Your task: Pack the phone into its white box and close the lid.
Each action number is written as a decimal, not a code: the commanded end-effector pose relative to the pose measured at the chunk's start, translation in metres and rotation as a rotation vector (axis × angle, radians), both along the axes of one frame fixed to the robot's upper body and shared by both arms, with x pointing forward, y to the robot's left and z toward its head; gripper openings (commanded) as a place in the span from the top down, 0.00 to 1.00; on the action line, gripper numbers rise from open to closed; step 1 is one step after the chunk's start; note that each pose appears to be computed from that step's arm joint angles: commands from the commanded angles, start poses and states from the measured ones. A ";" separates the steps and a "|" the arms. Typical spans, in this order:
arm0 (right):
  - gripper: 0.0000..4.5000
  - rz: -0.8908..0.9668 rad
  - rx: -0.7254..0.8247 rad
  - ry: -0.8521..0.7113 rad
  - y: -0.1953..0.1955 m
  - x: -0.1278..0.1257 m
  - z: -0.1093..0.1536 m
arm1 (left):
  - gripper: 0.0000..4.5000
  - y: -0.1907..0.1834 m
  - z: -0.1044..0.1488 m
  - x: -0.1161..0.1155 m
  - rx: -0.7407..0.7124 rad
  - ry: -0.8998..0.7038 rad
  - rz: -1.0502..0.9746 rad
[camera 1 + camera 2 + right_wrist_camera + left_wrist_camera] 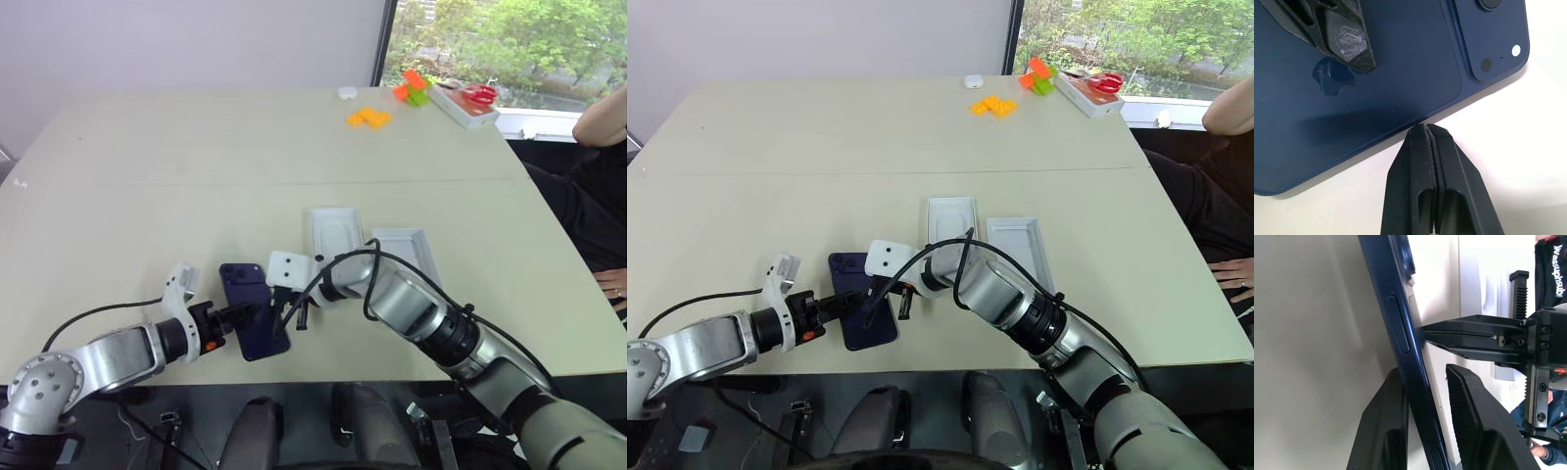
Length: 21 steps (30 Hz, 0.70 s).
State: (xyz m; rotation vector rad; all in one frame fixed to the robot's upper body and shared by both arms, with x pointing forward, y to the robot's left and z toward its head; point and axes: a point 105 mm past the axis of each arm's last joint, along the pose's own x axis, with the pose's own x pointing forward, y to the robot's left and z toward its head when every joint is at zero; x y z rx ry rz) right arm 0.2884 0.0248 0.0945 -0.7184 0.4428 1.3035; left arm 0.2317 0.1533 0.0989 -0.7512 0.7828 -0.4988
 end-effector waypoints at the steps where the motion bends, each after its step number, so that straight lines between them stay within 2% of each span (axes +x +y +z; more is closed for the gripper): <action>1: 1.00 0.010 0.009 -0.041 0.002 0.003 0.007 | 0.75 0.003 0.013 0.003 -0.040 -0.049 0.018; 2: 1.00 0.008 0.011 -0.054 0.002 0.004 0.009 | 0.75 0.003 0.014 0.002 -0.047 -0.053 0.020; 6: 1.00 -0.007 0.035 -0.086 -0.001 0.008 0.023 | 0.99 0.007 0.016 0.001 -0.070 -0.068 0.038; 13: 1.00 -0.053 0.099 -0.148 -0.022 0.013 0.058 | 0.99 0.009 0.029 -0.003 -0.090 -0.131 0.030; 18: 1.00 -0.087 0.153 -0.190 -0.051 0.010 0.086 | 0.99 0.020 0.044 0.004 -0.091 -0.197 0.073; 21: 1.00 -0.164 0.149 -0.210 -0.069 0.020 0.090 | 0.99 0.021 0.049 0.009 -0.085 -0.215 0.075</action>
